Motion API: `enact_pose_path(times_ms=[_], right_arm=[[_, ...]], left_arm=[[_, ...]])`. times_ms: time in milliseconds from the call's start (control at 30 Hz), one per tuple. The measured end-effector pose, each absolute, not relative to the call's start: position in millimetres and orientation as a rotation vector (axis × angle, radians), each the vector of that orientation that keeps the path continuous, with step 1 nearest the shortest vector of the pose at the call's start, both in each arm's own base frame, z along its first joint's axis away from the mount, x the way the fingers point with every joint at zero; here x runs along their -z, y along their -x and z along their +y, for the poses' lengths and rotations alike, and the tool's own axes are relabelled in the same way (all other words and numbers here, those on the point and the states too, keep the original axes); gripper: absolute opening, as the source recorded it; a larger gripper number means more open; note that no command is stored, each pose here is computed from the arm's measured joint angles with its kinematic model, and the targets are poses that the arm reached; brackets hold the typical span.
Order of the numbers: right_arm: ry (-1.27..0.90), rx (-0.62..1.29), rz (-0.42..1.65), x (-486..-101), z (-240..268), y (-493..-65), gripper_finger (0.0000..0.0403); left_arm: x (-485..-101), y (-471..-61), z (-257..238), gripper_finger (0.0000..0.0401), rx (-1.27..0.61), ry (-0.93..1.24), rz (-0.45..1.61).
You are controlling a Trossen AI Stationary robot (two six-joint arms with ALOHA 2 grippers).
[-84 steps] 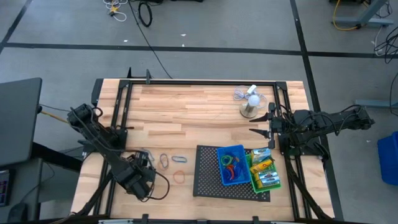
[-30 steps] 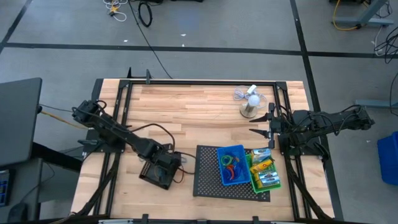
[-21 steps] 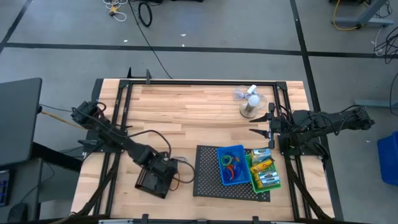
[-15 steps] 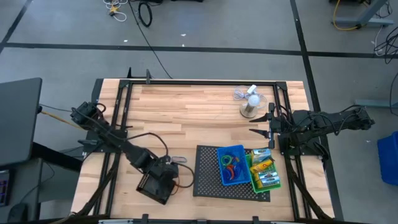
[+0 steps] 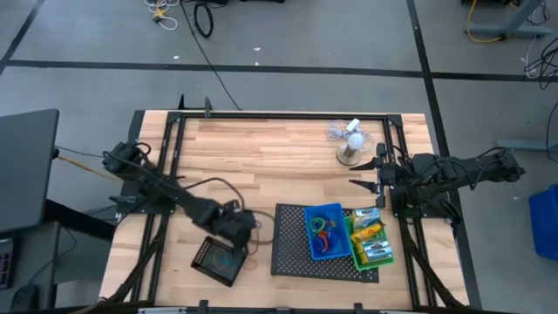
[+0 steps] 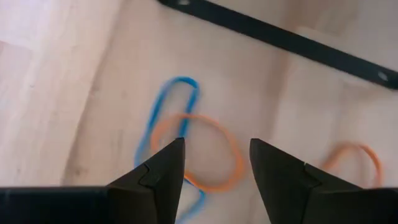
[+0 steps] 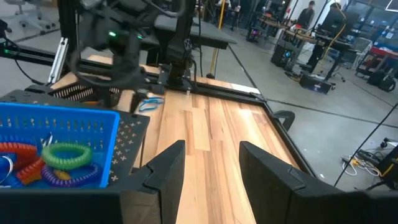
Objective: Pick & Place Office Desk Supplies
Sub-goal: Put the top orange rubber band into the black bin
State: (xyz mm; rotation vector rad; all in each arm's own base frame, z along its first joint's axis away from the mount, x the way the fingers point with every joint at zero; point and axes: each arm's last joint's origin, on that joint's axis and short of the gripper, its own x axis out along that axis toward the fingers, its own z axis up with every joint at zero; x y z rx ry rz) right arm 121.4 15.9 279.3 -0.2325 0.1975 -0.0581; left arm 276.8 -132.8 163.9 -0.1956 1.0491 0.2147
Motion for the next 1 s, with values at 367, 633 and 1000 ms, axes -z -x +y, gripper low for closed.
enact_pose_path(times_ms=[367, 633, 1000], right_arm=[[0.239, 0.056, 0.227, -276.3, 15.7, -120.8, 0.016], [0.242, 0.064, 0.235, -275.7, 15.4, -120.6, 0.016], [0.243, 0.069, 0.237, -275.5, 15.3, -120.6, 0.016]], left_arm=[[-153.3, -291.3, -96.2, 0.0189, -0.133, 0.197, 1.183], [-141.7, -294.5, -94.2, 0.0176, -0.092, 0.157, 1.228], [-146.0, -305.2, -97.3, 0.0148, -0.081, 0.053, 1.241]])
